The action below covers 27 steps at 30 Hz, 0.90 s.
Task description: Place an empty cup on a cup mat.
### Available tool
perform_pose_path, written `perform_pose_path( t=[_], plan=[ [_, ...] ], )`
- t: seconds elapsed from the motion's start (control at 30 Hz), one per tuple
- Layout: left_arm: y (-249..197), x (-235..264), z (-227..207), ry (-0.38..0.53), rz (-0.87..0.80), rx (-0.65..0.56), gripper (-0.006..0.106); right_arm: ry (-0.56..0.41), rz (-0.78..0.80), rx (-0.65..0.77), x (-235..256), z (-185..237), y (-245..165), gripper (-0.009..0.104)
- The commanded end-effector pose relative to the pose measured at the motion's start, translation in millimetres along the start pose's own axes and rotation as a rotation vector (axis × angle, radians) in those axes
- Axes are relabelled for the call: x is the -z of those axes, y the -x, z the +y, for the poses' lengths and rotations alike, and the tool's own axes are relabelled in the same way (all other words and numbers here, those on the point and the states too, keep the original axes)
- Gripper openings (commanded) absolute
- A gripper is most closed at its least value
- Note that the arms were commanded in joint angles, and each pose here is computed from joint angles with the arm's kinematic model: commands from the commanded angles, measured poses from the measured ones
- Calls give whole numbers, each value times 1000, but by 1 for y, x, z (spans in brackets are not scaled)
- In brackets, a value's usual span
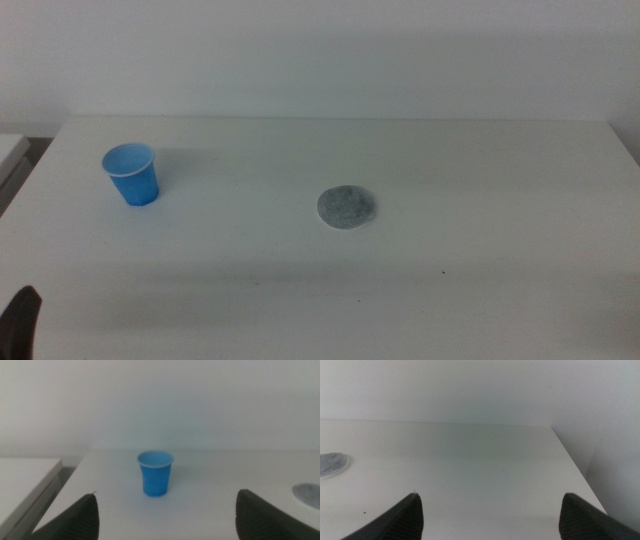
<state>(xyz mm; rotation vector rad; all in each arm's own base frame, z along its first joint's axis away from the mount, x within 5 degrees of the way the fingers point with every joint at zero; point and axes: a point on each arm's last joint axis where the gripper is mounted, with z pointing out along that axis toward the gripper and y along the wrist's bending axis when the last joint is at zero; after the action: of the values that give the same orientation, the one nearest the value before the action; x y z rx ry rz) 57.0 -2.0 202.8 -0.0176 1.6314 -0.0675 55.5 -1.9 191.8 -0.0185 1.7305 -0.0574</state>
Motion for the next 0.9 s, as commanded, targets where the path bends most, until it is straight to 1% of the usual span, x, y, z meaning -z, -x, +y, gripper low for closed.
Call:
perform_pose_path(
  t=[0.0,0.07,0.13,0.17,0.27,0.37,0.53,0.6,0.73,0.8,0.87],
  plan=[
    [17,-2,0,18,21,17,94,-2,-8,9,0,0,0,93],
    [38,-9,1,49,137,20,94,-2,-8,9,0,0,0,93],
    [68,-21,2,82,263,19,94,-2,-8,9,0,0,0,93],
    [84,-27,3,95,296,12,94,-2,-8,9,0,0,0,93],
    [120,-55,7,130,489,30,94,-2,-8,9,0,0,0,93],
    [146,-90,12,146,649,46,94,-2,-8,9,0,0,0,93],
    [165,-161,20,132,876,19,94,-2,-8,9,0,0,0,93],
    [170,-189,24,121,918,0,94,-2,-8,9,0,0,0,93],
    [160,-246,31,124,1035,25,94,-2,-8,9,0,0,0,93],
    [155,-270,35,109,1063,1,94,-2,-8,9,0,0,0,93],
    [148,-295,42,89,1102,11,94,-2,-8,9,0,0,0,93]
  ],
)
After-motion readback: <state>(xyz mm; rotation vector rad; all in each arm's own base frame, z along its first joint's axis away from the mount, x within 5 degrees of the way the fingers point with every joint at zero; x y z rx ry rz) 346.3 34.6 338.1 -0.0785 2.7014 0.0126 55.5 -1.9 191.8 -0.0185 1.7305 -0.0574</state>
